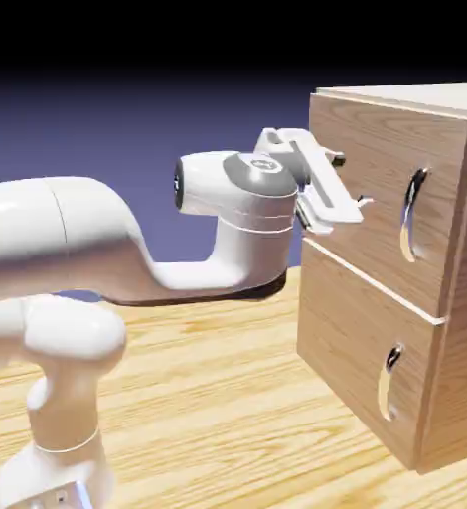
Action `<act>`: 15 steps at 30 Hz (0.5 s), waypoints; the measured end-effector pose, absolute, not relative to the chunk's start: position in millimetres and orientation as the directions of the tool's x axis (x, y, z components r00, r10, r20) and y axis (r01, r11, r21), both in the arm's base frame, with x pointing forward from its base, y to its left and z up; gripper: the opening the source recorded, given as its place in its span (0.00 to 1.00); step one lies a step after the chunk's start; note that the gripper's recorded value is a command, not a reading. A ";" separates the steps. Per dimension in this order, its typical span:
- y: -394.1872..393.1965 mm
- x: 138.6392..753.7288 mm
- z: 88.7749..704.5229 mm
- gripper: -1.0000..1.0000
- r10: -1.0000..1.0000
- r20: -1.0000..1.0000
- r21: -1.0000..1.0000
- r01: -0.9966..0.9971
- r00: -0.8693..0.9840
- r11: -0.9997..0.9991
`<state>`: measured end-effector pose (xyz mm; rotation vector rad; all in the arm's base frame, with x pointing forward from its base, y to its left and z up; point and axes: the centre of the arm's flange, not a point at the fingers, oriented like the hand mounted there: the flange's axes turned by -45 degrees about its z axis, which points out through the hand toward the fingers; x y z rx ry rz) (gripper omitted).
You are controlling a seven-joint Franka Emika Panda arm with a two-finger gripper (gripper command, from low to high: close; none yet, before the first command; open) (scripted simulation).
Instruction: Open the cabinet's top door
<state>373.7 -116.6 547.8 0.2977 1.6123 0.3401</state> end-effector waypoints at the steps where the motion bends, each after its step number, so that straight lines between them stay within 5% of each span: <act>1: -120.8 376.3 542.9 0.50 0.350 -0.935 0.351 -0.019 -0.061 0.936; 9: -151.6 401.3 494.3 0.50 0.002 -1.000 0.002 -0.047 0.000 0.999; 15: -150.2 443.8 494.1 0.50 0.001 -1.000 0.001 -0.047 0.000 0.999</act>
